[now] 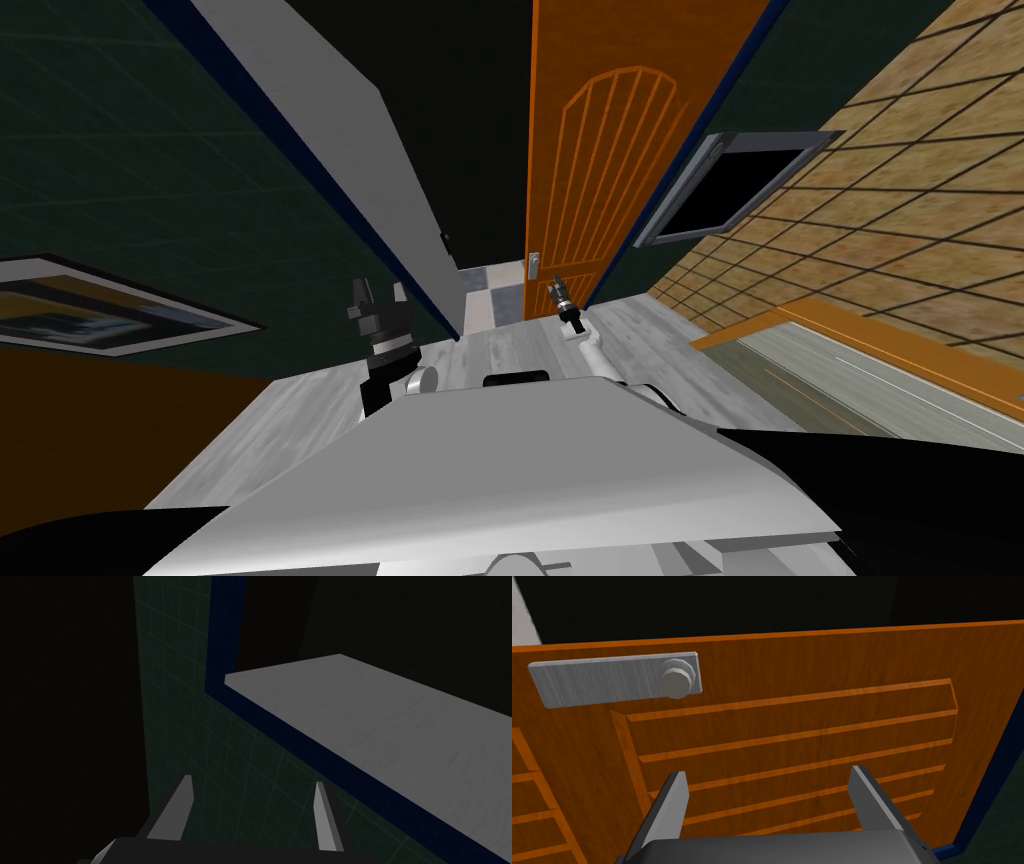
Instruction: Push the door open
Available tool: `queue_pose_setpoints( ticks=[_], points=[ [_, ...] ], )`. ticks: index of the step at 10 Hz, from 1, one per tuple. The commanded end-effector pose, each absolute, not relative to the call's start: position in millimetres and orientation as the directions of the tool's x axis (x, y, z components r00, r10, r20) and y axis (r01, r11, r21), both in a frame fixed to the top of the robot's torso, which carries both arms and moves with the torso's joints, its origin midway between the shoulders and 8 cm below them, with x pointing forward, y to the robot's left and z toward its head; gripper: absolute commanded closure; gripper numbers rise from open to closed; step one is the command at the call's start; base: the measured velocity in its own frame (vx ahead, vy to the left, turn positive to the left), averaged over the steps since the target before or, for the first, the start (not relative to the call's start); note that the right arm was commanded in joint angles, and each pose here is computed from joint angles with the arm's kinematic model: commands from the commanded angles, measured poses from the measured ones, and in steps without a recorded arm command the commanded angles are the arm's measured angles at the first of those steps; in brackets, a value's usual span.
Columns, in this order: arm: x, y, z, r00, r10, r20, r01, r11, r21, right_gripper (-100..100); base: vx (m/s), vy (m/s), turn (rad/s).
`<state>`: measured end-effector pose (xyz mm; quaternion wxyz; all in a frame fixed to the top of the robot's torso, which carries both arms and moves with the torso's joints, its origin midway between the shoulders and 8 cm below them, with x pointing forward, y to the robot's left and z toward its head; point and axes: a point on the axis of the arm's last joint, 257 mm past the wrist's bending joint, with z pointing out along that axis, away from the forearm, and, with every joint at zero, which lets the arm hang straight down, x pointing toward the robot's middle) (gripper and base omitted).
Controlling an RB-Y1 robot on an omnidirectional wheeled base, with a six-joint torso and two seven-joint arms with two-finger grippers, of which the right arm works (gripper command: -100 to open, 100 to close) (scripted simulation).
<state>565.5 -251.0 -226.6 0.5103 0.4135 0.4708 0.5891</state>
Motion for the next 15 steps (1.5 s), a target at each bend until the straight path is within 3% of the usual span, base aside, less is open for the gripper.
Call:
queue_pose_setpoints(
  ticks=[1, 15],
  points=[
    [573, -253, -234, -0.142, 0.99, 0.004, -0.187, -0.031, 0.982, -100, 0.078, -0.013, 0.016],
    [604, -267, -292, -0.143, 0.99, 0.0, -0.014, -0.002, 1.0, -100, 0.072, -0.014, 0.008]
  ],
)
